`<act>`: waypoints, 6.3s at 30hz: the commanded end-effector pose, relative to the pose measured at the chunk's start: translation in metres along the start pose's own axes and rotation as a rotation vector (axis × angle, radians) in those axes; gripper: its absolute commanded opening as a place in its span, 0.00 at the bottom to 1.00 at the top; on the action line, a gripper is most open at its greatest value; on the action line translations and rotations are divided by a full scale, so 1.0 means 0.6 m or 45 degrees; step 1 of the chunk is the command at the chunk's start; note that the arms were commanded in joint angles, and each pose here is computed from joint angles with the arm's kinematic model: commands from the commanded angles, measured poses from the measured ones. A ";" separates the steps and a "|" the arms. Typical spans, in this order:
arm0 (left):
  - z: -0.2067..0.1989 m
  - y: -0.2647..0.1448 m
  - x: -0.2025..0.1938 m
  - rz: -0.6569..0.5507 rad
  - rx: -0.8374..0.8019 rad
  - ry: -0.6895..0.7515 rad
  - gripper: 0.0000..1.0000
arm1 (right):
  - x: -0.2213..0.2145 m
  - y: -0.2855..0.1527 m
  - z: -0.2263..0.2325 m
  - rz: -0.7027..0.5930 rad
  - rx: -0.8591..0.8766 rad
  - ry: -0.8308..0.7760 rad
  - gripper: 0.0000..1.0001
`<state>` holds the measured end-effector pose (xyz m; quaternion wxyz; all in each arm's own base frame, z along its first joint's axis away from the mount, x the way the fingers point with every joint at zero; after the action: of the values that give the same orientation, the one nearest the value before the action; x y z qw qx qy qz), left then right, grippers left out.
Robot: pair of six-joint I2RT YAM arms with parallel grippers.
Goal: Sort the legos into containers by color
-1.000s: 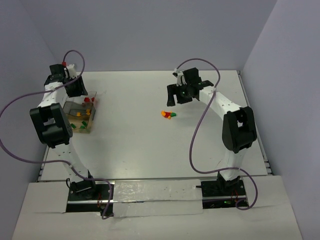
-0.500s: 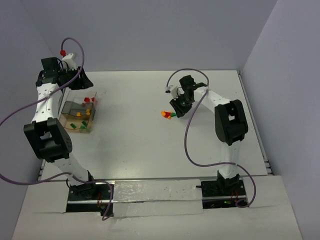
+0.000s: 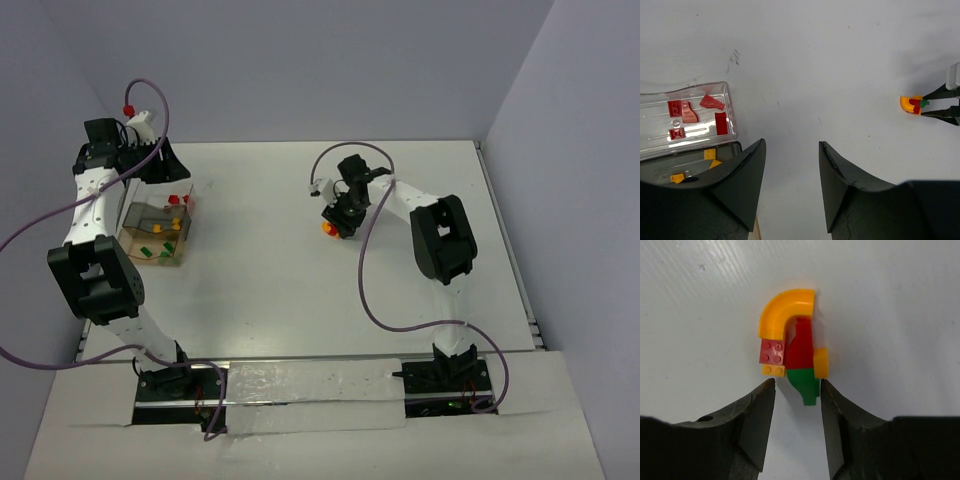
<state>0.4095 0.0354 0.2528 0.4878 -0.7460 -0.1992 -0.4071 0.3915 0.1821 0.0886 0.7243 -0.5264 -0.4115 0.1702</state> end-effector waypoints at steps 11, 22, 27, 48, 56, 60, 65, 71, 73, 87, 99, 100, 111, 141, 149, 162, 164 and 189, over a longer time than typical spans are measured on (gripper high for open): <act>-0.010 -0.011 0.013 -0.031 -0.035 0.016 0.56 | 0.000 -0.005 0.008 -0.011 -0.007 -0.179 0.21; -0.026 -0.016 -0.002 -0.040 -0.068 -0.010 0.55 | 0.002 -0.060 0.039 -0.137 -0.043 0.030 0.00; -0.027 -0.019 -0.003 -0.047 -0.055 -0.015 0.55 | 0.030 -0.093 0.052 -0.255 -0.109 0.160 0.00; -0.051 -0.024 -0.007 -0.067 -0.142 -0.027 0.55 | 0.027 0.023 0.248 -0.218 -0.003 0.077 0.00; -0.188 0.031 -0.124 0.039 -0.642 -0.318 0.56 | 0.066 -0.037 0.271 -0.446 0.112 -0.087 0.00; -0.253 0.044 -0.151 0.099 -0.774 -0.365 0.61 | 0.087 -0.057 0.279 -0.513 0.108 -0.148 0.00; -0.282 0.056 -0.146 0.167 -0.844 -0.416 0.62 | 0.104 -0.077 0.290 -0.570 0.104 -0.184 0.00; -0.292 0.071 -0.142 0.196 -0.803 -0.431 0.64 | 0.110 -0.091 0.309 -0.604 0.094 -0.224 0.00; -0.295 0.077 -0.147 0.222 -0.766 -0.400 0.64 | 0.114 -0.095 0.314 -0.610 0.100 -0.225 0.00; -0.321 0.095 -0.163 0.304 -0.758 -0.336 0.61 | 0.139 -0.120 0.328 -0.650 0.109 -0.224 0.00; -0.336 0.090 -0.172 0.327 -0.901 -0.386 0.32 | 0.144 -0.119 0.316 -0.657 0.028 -0.234 0.00; -0.336 0.090 -0.173 0.327 -0.911 -0.391 0.30 | 0.143 -0.116 0.313 -0.657 0.009 -0.227 0.00; -0.315 0.093 -0.207 0.397 -0.829 -0.277 0.01 | 0.140 -0.121 0.293 -0.690 -0.076 -0.203 0.00; 0.068 0.013 -0.031 0.013 0.422 0.034 0.05 | 0.147 -0.127 0.252 -0.712 -0.094 -0.090 0.00; 0.127 0.053 -0.036 0.049 0.482 0.014 0.14 | 0.142 -0.128 0.249 -0.703 -0.098 -0.078 0.00; 0.172 0.113 -0.049 0.078 0.488 -0.028 0.34 | 0.143 -0.123 0.249 -0.688 -0.094 -0.064 0.00; 0.174 0.118 -0.053 0.095 0.487 -0.043 0.38 | 0.144 -0.123 0.247 -0.689 -0.099 -0.059 0.00; -0.243 0.043 -0.077 0.013 -0.656 -0.349 0.58 | 0.183 -0.185 0.314 -0.799 0.318 -0.220 0.00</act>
<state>0.3597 -0.0655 0.2253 0.3324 -0.8489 -0.1944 -0.3620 0.3036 0.3271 0.2179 0.7668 -0.3441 -0.5419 -0.0008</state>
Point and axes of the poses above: each gripper's point midway between its finger pads, its own y axis out along the fingers, its own z axis along the line the jaws close on, x = y × z, the point moved 7 cm from there along -y, back along the fingers, and after that the axes turned 12 degrees about y, right-handed, at the moved point
